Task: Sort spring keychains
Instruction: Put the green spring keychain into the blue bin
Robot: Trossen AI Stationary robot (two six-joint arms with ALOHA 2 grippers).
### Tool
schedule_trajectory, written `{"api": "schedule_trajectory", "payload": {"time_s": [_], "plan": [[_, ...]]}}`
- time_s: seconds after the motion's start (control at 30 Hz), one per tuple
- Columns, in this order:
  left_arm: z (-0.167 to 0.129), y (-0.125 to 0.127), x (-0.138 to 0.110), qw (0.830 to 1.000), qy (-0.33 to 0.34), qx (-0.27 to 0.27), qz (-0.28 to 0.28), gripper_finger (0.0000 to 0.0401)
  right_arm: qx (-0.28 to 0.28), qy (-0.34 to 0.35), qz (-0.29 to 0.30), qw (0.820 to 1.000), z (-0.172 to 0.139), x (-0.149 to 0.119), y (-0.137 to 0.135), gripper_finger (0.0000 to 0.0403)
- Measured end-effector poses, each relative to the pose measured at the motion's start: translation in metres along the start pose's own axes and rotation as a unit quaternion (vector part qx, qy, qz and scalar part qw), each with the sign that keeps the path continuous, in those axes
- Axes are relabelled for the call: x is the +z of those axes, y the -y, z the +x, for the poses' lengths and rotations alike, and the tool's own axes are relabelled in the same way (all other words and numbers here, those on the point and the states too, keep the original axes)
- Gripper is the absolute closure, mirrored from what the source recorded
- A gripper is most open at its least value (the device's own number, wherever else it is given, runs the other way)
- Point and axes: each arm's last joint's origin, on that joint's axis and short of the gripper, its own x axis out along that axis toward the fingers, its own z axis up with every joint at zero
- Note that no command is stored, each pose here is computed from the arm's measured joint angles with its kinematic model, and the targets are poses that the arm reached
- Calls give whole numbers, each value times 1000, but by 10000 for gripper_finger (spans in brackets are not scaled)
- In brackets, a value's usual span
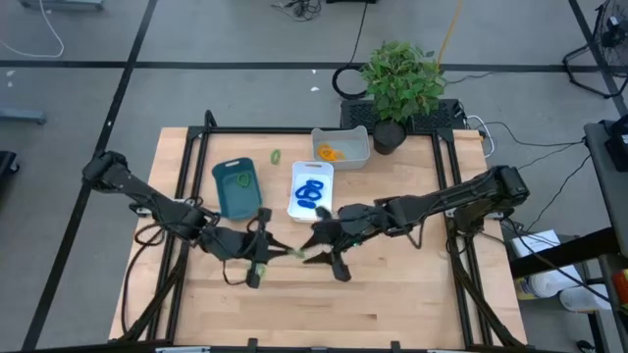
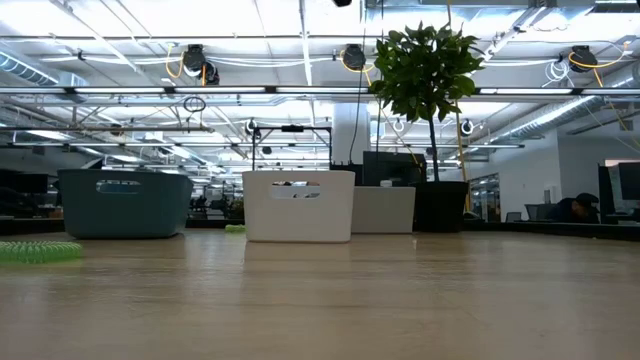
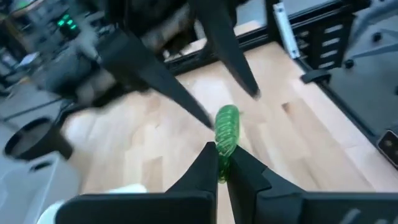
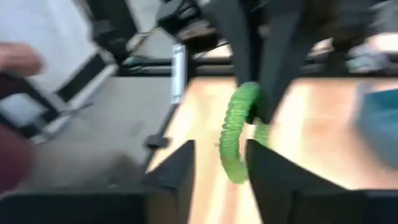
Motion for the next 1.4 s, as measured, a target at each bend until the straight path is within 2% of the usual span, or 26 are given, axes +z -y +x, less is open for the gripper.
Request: {"api": "schedule_trajectory", "payload": {"time_s": [0.1, 0.2, 0.4, 0.5, 0.63, 0.83, 0.9, 1.03, 1.2, 1.3, 1.4], "plan": [[-14, -5, 0, 999, -11, 21, -22, 389, -49, -13, -18, 999, -18, 4, 0, 211], [-32, -14, -5, 997, -40, 44, -44, 389, -64, -34, -21, 997, -31, 5, -1, 164], [-69, -43, -21, 983, -103, 82, -129, 389, -84, -72, -16, 994, -64, 6, -6, 119], [-87, -60, -30, 971, -126, 113, -170, 389, -109, -96, -17, 989, -76, 3, -7, 115], [-104, -80, -42, 956, -157, 155, -192, 389, -139, -102, -16, 985, -91, 4, -10, 120], [-117, -108, -67, 915, -254, 218, -224, 389, -143, -92, -16, 985, -104, 7, -13, 128], [-119, -117, -74, 902, -288, 220, -237, 389, -142, -87, -17, 986, -107, 7, -14, 128], [-124, -133, -85, 887, -322, 204, -260, 389, -146, -92, -18, 985, -111, 1, -13, 127], [-129, -152, -97, 864, -350, 203, -300, 389, -188, -84, -23, 978, -123, -7, -10, 130], [-127, -160, -106, 844, -385, 198, -316, 389, -193, -76, -24, 978, -132, -10, -10, 131], [-119, -169, -112, 832, -409, 194, -321, 389, -189, -51, -21, 981, -141, -13, -11, 131]]}}
